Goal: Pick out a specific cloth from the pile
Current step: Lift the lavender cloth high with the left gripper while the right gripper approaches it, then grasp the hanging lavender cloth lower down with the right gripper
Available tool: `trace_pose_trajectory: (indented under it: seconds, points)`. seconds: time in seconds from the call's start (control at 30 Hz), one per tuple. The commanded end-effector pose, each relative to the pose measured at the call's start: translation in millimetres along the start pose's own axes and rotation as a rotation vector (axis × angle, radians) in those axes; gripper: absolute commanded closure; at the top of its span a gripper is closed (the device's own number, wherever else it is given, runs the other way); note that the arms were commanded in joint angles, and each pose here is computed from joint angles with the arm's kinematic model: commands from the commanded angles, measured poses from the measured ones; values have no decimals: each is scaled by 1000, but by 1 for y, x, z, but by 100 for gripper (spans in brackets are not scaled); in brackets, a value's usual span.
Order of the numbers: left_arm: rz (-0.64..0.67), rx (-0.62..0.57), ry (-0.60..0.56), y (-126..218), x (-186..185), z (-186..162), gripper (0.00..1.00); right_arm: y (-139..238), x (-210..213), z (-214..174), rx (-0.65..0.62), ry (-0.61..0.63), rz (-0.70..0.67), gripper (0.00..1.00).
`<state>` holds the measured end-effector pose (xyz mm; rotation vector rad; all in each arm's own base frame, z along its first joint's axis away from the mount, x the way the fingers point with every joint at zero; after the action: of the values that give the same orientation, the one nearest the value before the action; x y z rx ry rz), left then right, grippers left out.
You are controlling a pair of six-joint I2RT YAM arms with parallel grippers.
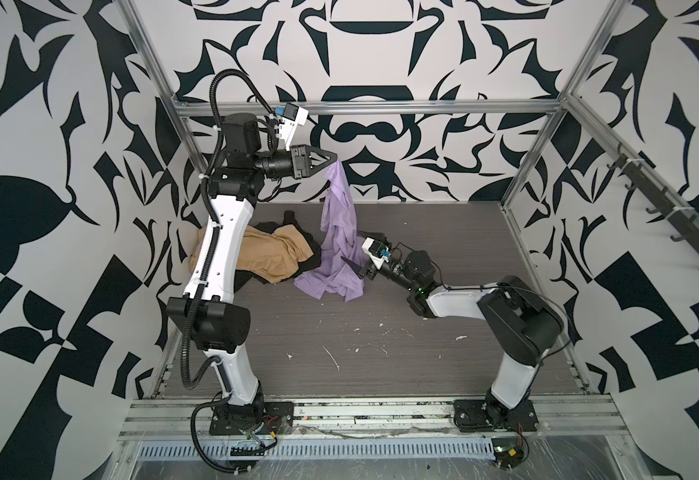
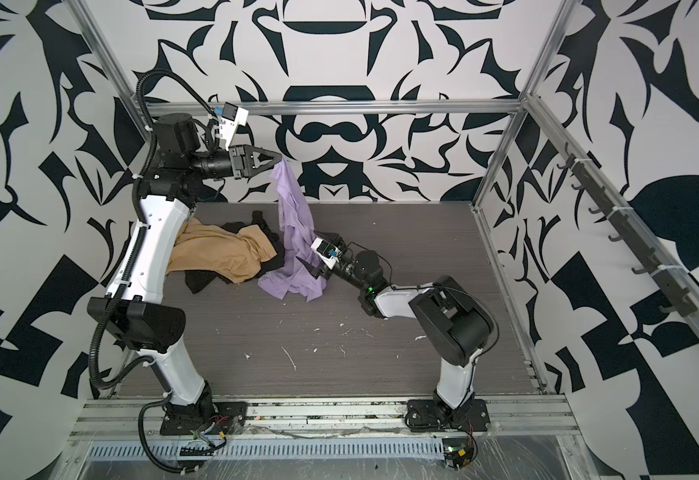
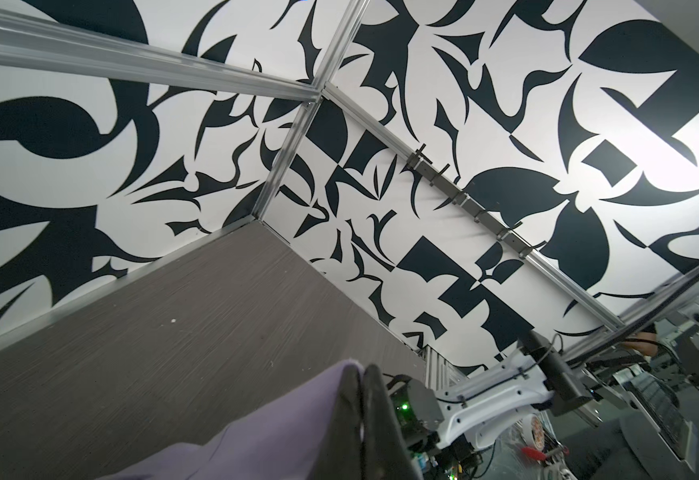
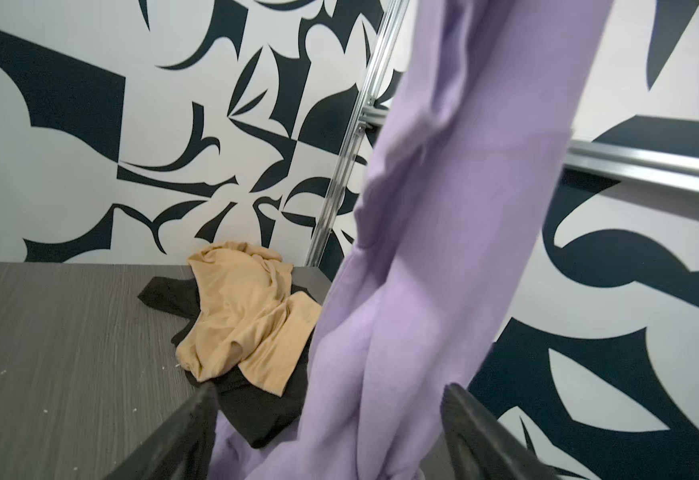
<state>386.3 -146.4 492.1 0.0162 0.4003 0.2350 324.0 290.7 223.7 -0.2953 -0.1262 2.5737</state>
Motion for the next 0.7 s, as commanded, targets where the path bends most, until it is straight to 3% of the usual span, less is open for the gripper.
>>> trace_pose_trajectory:
  seconds: [0.0, 0.43, 0.57, 0.67]
  points:
    - [-72, -22, -79, 5, -19, 11, 100, -2, -3, 32, -182, 40, -15, 12]
    - [-56, -32, -93, 7, -23, 10, 100, -12, -20, -4, -114, -43, -103, 11]
    - [-49, -42, -99, 7, -23, 9, 100, -16, -22, -10, -108, -48, -111, 14]
    - [-55, -43, -97, 7, -23, 10, 100, -19, -25, -14, -106, -61, -129, 22]
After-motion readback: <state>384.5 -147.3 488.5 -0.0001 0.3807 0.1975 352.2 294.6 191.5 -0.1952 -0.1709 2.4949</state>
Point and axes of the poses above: each gripper's point midway between its finger pads, its own y axis back along the fingers, its own x axis along the line the jaws close on, z = x × y, the point moved 8 cm from there along y, back along the fingers, and after that the axes turned 9 degrees about -y, right-handed, at the moved point
